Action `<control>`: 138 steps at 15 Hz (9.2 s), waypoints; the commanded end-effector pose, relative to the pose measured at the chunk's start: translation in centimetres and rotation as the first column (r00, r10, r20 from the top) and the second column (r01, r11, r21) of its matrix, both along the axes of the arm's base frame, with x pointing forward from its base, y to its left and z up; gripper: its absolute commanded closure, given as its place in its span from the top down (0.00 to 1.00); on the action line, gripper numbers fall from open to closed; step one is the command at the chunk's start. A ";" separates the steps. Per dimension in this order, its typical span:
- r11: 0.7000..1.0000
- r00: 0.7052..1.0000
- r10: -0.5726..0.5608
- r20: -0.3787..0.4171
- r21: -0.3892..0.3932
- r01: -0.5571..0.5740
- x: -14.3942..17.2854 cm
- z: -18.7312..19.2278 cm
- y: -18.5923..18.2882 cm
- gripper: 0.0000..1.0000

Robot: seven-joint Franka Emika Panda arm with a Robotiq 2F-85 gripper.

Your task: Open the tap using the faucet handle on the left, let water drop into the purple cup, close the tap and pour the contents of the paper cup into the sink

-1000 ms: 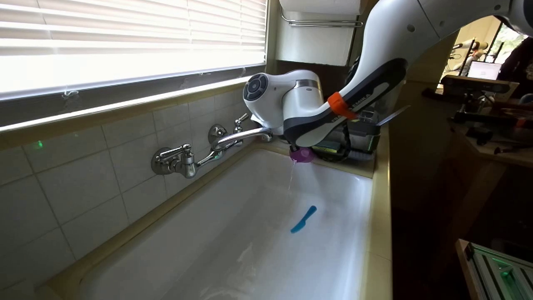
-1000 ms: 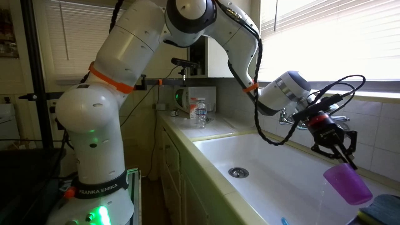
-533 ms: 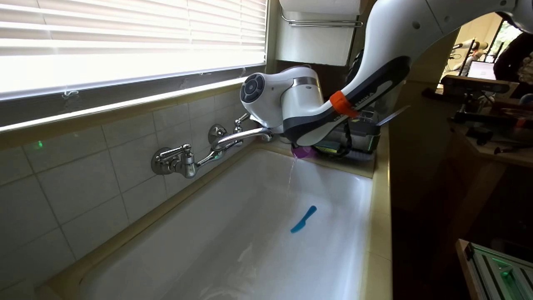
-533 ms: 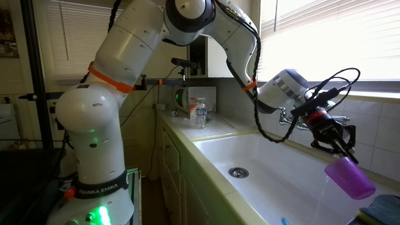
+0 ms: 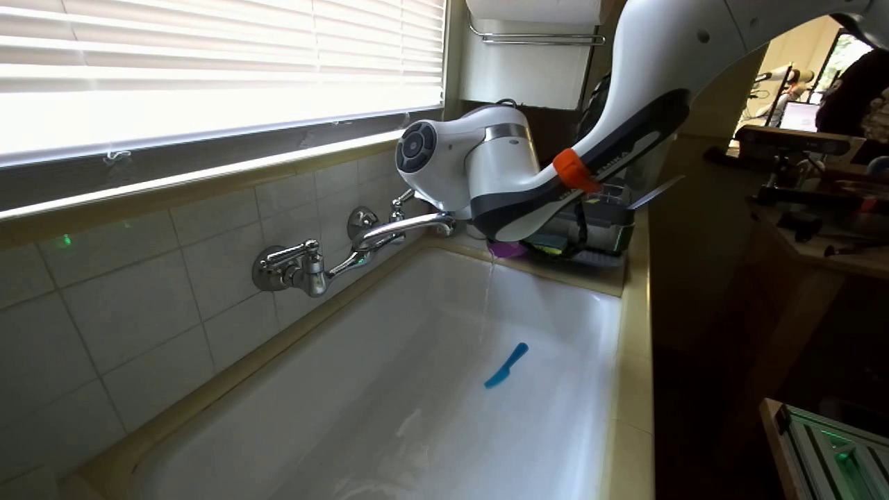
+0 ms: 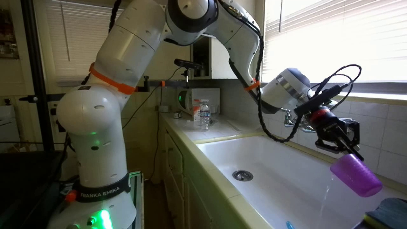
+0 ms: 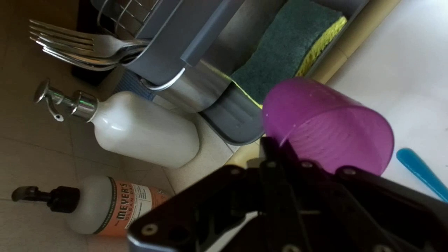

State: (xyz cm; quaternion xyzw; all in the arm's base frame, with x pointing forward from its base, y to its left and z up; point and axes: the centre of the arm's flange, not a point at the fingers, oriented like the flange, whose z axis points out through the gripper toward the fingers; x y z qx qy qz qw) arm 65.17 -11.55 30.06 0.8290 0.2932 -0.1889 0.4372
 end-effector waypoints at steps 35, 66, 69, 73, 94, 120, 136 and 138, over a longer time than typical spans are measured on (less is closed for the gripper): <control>0.936 0.950 0.099 -0.295 -0.297 -0.189 -1.6 5.7 5.2 0.01; 0.957 0.960 0.195 -0.202 -0.175 -0.231 -2.1 7.4 6.8 0.01; 0.968 0.963 0.219 -0.160 -0.088 -0.235 -2.2 7.3 6.7 0.01; 0.973 0.968 0.229 -0.104 0.001 -0.230 -2.3 7.2 6.3 0.01; 0.792 0.953 -0.023 0.301 0.587 -0.166 -3.9 4.3 2.4 0.01; 0.405 0.778 -0.591 0.213 0.912 0.058 -6.4 -9.2 -9.1 0.01; 0.364 0.706 -0.691 0.157 0.919 0.152 -3.6 -15.7 -10.6 0.01; 0.364 0.702 -0.695 0.155 0.918 0.157 -3.5 -15.8 -10.6 0.30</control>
